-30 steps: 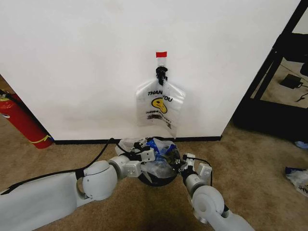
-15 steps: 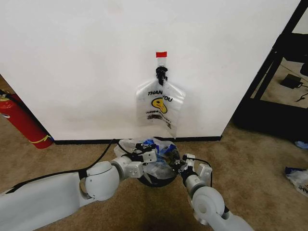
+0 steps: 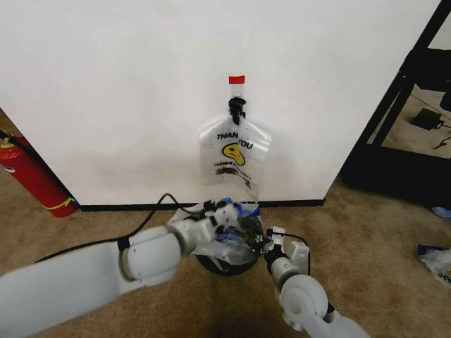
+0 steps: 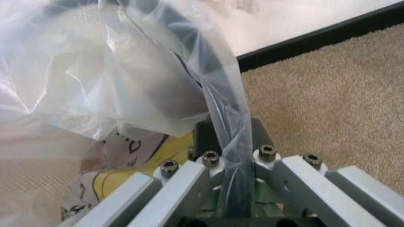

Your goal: Pick up the garbage bag from the wall and place it over the trash bin.

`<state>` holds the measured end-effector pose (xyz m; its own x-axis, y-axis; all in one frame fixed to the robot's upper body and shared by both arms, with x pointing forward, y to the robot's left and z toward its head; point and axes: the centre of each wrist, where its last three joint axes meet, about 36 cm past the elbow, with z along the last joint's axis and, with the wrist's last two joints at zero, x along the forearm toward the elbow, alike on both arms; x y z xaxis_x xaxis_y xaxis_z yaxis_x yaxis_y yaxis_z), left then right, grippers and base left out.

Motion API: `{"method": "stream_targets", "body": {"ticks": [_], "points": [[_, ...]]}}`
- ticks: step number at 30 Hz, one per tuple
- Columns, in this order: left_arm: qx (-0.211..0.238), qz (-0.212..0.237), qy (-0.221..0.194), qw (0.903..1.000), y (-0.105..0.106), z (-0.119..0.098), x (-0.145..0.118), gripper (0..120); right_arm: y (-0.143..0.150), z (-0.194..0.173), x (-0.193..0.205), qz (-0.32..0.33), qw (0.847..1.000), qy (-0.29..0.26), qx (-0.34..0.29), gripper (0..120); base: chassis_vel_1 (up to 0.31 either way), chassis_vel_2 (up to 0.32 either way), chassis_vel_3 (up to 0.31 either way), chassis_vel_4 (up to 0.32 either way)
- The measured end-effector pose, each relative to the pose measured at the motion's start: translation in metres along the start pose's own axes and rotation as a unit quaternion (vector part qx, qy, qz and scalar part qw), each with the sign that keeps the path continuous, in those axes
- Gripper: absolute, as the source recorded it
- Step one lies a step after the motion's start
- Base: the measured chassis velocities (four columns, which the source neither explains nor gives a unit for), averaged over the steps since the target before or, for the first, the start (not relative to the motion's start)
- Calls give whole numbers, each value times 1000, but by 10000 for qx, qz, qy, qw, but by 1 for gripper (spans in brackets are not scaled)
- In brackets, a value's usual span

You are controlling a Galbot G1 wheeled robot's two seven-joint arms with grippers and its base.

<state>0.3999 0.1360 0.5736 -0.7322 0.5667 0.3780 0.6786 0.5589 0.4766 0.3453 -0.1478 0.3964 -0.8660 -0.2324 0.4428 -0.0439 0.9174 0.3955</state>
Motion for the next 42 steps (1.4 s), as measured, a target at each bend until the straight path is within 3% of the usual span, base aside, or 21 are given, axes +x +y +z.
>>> {"method": "stream_targets", "body": {"ticks": [3, 6, 10, 16, 24, 32, 36, 42], "points": [[232, -27, 103, 9997, 8, -15, -18, 0, 3, 2, 6, -86, 9999, -11, 64, 0, 0, 0, 0, 0], [234, -86, 269, 9993, 13, -13, -32, 0, 4, 3, 11, -190, 9997, -53, 153, 0, 0, 0, 0, 0], [206, -261, 686, 9971, 28, -1, -52, 0, 6, 4, 21, -371, 9986, -185, 331, 0, 0, 0, 0, 0], [210, -487, 1017, 9934, 49, 15, -59, 0, -1, 8, 26, -496, 9966, -361, 559, 0, 0, 0, 0, 0], [260, -596, 1327, 9890, 59, 44, -53, 0, -10, 10, 32, -732, 9921, -709, 735, 0, 0, 0, 0, 0], [531, -897, 1567, 9821, 72, 85, -22, 0, -12, -3, 36, -787, 9914, -955, 434, 0, 0, 0, 0, 0], [563, -915, 1665, 9802, 65, 106, -6, 0, -9, -9, 35, -760, 9922, -977, 140, 0, 0, 0, 0, 0], [756, -930, 1364, 9834, 50, 107, 2, 0, -4, -11, 34, -701, 9932, -925, -75, 0, 0, 0, 0, 0]]}}
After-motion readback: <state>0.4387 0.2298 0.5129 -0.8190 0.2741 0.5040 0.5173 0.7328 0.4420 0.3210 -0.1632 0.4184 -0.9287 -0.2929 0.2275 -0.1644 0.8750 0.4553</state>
